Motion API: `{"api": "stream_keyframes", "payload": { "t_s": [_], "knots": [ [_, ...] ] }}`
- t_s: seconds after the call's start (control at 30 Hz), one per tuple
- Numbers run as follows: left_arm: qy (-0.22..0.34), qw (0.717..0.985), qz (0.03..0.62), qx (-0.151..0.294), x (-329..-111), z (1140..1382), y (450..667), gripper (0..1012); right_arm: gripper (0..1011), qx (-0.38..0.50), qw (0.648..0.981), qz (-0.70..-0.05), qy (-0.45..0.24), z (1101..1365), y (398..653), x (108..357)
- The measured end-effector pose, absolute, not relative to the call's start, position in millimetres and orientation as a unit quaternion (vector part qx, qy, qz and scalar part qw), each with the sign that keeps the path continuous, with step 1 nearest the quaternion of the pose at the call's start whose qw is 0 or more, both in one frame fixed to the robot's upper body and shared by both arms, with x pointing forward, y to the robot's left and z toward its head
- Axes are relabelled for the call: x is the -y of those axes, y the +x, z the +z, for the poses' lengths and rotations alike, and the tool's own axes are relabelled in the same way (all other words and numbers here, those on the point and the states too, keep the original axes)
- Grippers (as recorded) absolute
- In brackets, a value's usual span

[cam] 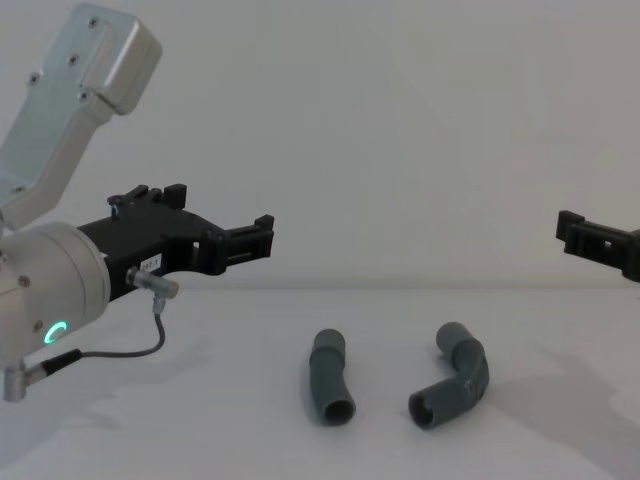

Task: Use both hands to pick up one end of the pipe from the table, align the ends, and insert them.

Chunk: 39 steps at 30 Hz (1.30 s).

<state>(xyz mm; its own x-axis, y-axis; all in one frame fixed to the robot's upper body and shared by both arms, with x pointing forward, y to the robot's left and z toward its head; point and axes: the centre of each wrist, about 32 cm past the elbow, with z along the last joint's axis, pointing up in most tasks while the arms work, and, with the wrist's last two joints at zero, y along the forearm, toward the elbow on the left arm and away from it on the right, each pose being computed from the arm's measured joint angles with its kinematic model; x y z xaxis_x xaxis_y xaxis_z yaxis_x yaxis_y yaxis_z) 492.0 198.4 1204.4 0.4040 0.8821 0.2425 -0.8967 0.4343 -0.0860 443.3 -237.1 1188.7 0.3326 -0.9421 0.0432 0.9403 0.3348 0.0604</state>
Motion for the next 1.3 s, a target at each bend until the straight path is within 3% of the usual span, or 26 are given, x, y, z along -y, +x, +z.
{"api": "stream_keyframes", "payload": {
  "t_s": [0.6, 1.3],
  "knots": [
    [0.038, 0.837, 0.532, 0.12, -199, 1209, 495, 1000, 996, 0.032, 0.82, -0.572, 0.005, 1196, 449, 235],
    [0.098, 0.829, 0.55, 0.017, -192, 1235, 498, 1000, 996, -0.044, 0.837, -0.542, -0.06, 1223, 475, 216]
  ]
}}
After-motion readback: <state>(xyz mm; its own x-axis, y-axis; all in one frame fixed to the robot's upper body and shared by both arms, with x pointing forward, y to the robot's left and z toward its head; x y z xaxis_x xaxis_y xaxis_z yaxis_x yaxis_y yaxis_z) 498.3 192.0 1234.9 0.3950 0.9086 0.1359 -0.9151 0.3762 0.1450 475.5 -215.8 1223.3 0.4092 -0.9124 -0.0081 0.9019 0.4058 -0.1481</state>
